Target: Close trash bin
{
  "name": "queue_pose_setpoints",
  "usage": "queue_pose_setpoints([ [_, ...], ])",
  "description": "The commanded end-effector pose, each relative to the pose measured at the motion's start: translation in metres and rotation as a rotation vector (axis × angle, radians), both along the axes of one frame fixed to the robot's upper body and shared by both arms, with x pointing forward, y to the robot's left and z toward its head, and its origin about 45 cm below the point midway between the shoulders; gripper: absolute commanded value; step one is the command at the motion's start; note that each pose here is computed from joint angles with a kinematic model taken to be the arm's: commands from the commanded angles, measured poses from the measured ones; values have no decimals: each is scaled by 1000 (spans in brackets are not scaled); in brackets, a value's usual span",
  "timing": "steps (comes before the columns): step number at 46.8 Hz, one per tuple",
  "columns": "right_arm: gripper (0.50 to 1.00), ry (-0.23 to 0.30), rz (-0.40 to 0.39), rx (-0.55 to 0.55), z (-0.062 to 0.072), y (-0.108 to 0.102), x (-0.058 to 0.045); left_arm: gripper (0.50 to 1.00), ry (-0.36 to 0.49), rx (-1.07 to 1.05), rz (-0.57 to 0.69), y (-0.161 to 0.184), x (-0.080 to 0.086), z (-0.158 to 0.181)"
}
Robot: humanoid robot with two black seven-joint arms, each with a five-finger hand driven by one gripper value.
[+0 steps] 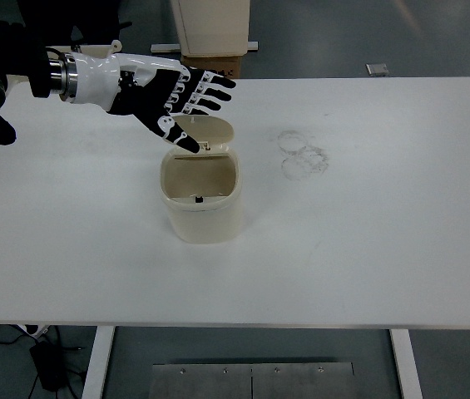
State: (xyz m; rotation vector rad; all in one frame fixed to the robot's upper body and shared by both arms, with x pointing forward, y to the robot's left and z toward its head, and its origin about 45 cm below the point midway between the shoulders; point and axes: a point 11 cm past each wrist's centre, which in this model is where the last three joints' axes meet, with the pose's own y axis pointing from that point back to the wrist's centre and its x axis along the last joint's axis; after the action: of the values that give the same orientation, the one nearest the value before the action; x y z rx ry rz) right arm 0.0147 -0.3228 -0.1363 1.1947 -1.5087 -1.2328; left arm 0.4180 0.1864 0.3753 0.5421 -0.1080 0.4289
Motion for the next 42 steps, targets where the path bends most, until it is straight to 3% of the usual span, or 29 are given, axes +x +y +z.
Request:
queue_pose_setpoints([
  [1, 993, 0, -1, 0, 0, 0, 0, 1000, 11, 2, -28, -3, -10, -2],
  [9, 993, 1, 0, 0, 0, 0, 0, 1000, 35, 30, -65, -6, -22, -11],
  [42, 993, 1, 0, 0, 0, 0, 0, 1000, 87, 106, -95, -3, -36, -38],
])
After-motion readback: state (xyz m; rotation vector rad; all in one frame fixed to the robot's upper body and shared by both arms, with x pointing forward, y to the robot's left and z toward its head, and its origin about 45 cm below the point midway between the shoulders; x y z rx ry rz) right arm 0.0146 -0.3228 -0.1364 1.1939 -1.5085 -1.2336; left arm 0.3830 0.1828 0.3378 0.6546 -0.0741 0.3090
